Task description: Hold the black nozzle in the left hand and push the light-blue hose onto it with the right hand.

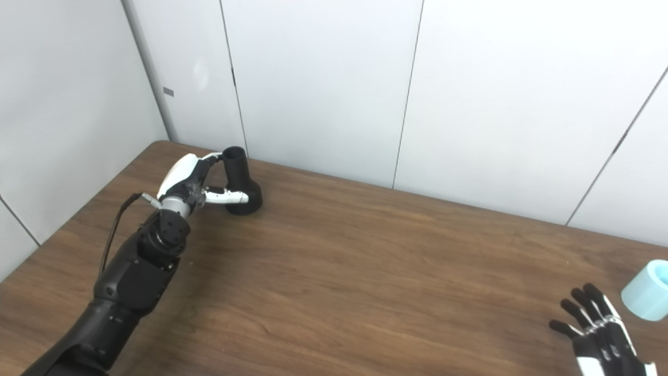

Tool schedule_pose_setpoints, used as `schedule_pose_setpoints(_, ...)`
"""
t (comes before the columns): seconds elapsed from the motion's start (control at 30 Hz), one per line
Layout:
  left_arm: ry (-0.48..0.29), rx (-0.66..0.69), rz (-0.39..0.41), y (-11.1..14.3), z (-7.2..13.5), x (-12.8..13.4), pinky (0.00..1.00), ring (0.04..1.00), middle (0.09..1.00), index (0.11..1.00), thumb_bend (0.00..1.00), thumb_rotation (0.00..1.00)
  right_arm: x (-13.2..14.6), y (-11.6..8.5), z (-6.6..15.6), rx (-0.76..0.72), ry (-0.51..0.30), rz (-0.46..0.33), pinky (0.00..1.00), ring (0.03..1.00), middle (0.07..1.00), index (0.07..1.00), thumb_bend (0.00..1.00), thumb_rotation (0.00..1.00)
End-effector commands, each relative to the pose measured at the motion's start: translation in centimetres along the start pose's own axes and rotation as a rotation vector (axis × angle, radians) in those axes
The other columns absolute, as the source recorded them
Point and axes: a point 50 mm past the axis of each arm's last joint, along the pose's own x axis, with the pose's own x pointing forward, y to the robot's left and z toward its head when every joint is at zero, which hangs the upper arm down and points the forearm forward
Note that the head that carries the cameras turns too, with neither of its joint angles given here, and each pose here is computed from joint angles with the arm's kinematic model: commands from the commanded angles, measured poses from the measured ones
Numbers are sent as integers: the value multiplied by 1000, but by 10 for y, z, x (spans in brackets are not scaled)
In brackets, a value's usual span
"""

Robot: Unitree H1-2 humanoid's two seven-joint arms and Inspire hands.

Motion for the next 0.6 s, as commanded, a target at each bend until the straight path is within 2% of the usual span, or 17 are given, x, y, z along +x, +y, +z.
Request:
schedule_pose_setpoints(0.0,-78,-5,61,23,24,10,1000,977,894,863,973,334,-42,6,-41,15,171,-36,672,826,867,871,551,679)
schedule_pose_setpoints(0.1,-68,10,58,21,28,11,992,949,855,834,959,313,-42,5,-41,8,171,-39,660,822,865,862,558,660)
schedule_pose_setpoints(0.27,-58,21,57,22,30,12,898,883,805,789,955,284,-42,4,-40,-16,169,-39,630,815,868,856,585,645)
schedule_pose_setpoints(0.5,-65,41,49,22,33,11,896,901,813,771,920,271,-42,4,-38,-30,164,-42,639,817,870,853,565,638)
schedule_pose_setpoints(0.57,-72,72,54,20,33,11,851,884,809,755,894,269,-42,4,-37,-14,166,-45,640,819,871,855,566,626)
